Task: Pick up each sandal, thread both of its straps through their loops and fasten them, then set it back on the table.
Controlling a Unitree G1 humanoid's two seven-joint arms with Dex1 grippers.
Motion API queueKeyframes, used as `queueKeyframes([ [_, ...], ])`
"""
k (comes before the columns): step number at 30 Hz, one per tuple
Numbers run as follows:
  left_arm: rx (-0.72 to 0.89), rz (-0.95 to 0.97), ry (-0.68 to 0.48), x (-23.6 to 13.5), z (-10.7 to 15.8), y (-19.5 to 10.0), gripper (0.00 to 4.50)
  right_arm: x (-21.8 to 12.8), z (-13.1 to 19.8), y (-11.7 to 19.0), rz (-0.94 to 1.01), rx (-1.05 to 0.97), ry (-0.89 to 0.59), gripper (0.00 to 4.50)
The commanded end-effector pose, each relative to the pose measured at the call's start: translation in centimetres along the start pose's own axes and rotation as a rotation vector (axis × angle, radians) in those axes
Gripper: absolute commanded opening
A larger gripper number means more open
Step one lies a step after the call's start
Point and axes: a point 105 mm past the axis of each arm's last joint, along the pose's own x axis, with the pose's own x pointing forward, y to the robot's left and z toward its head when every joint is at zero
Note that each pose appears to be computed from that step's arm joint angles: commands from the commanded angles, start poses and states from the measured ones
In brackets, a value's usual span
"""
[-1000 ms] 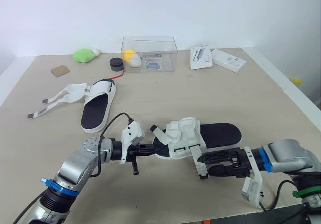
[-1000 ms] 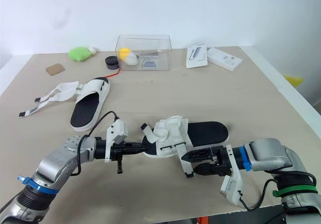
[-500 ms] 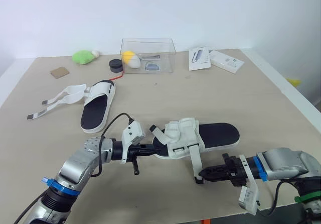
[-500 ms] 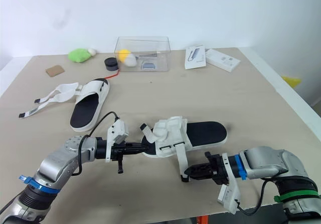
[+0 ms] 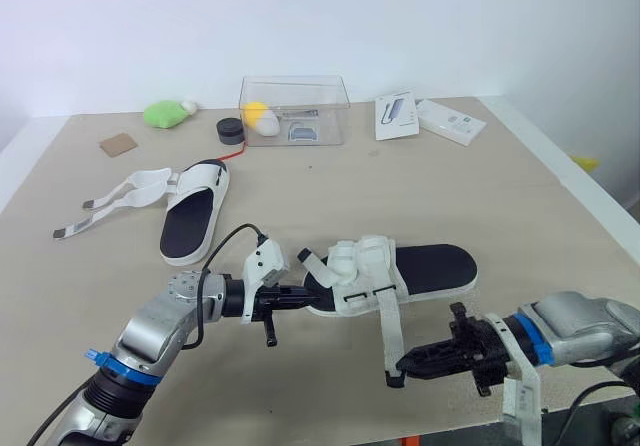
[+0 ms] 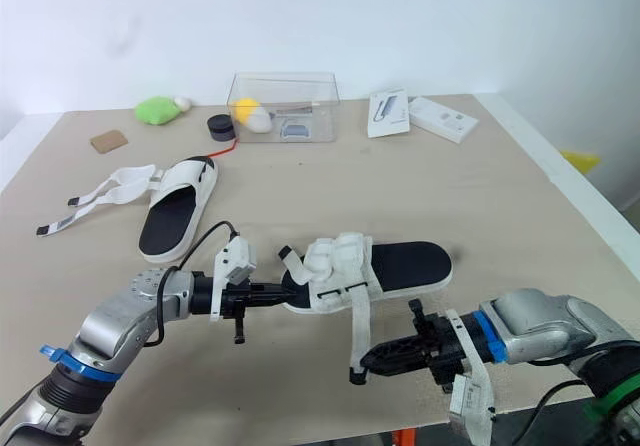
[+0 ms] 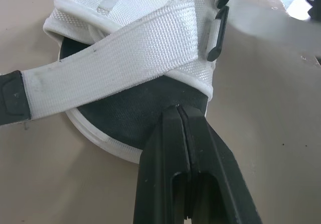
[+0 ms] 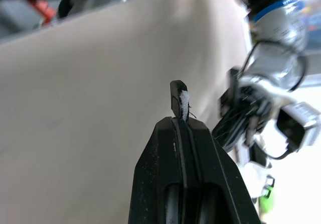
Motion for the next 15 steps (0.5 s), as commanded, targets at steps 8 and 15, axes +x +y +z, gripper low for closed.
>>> queueKeyframes([
  [8, 0.012, 0.008, 0.01, -0.2, -0.1, 0.4, 0.0, -0.1, -1.6, -8.1, -0.327, 0.464, 0.047, 0.03],
  [15, 0.016, 0.004, 0.011, 0.0, -0.1, 0.4, 0.0, -1.8, -4.7, -15.0, -0.533, 1.013, -0.014, 0.03],
])
